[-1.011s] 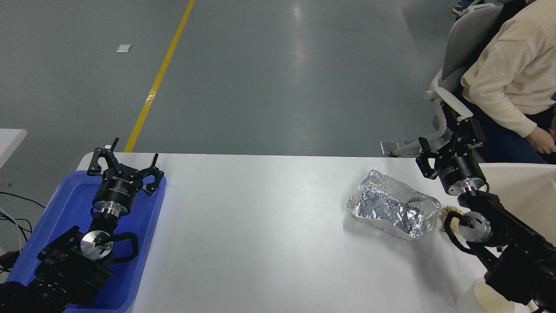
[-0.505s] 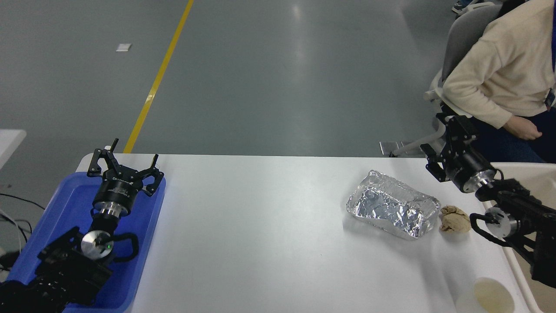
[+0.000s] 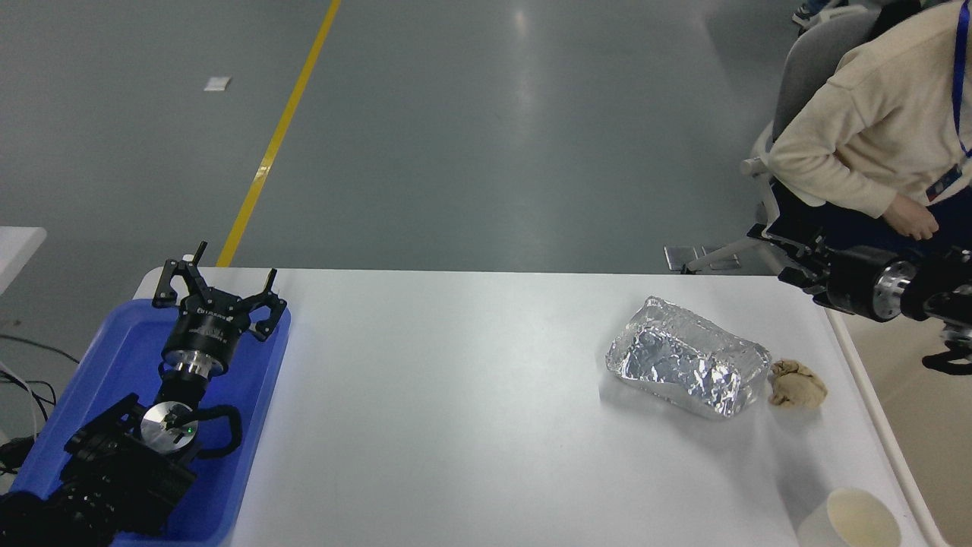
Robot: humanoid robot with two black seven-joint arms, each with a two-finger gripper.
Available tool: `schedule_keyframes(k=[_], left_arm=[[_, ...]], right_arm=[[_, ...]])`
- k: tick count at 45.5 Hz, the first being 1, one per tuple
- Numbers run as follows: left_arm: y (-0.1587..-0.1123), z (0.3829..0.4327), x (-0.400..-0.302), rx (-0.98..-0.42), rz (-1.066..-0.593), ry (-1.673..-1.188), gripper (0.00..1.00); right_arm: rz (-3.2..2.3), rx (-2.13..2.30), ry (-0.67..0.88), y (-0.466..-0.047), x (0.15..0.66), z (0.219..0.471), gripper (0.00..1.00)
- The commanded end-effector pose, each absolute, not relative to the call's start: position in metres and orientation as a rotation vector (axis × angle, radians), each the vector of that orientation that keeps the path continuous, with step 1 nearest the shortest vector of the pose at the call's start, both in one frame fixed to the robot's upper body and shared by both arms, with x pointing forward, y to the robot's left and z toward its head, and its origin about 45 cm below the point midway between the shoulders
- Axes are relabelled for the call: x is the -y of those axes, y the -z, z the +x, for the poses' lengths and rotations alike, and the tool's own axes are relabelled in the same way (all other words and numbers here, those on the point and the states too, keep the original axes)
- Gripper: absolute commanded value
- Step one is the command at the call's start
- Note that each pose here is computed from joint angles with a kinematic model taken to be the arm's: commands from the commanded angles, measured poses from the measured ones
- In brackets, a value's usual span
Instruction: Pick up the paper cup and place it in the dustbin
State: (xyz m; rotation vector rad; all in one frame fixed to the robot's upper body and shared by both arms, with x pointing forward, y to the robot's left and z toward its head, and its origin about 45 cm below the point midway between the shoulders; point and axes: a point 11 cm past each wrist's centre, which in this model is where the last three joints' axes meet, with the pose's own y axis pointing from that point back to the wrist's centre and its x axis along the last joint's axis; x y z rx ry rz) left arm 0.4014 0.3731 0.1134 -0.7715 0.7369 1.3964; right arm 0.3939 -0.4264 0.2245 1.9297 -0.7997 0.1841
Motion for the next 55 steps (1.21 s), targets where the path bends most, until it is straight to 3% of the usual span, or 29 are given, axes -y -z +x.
schedule_keyframes(k=[1, 12, 25, 39, 55], left_arm=[[-0.1134, 0.4014, -0.3731, -0.737, -0.771, -1.396, 1.00], [-0.1134, 0.4014, -0.3731, -0.737, -0.771, -1.396, 1.00], [-0.1135, 0.4014, -0.3733, -0.736, -0.772, -1.397, 1.00], [-0.1135, 0.4014, -0.3734, -0.736, -0.774, -1.397, 1.00], [-0.1135, 0.4014, -0.3734, -0.736, -0.774, -1.397, 1.00]], right_arm=[[1.819, 0.515, -0.039, -0.279, 0.432, 0.367, 1.00], [1.690, 0.183, 0.040, -0.324, 0.409, 0.349, 1.00], [1.612, 0.040, -0.142, -0.380, 0.369, 0.345, 1.00], [1.506, -0.012, -0.224, -0.412, 0.362, 0.330, 1.00], [1.485, 0.057, -0.163, -0.415, 0.388, 0.322, 1.00]])
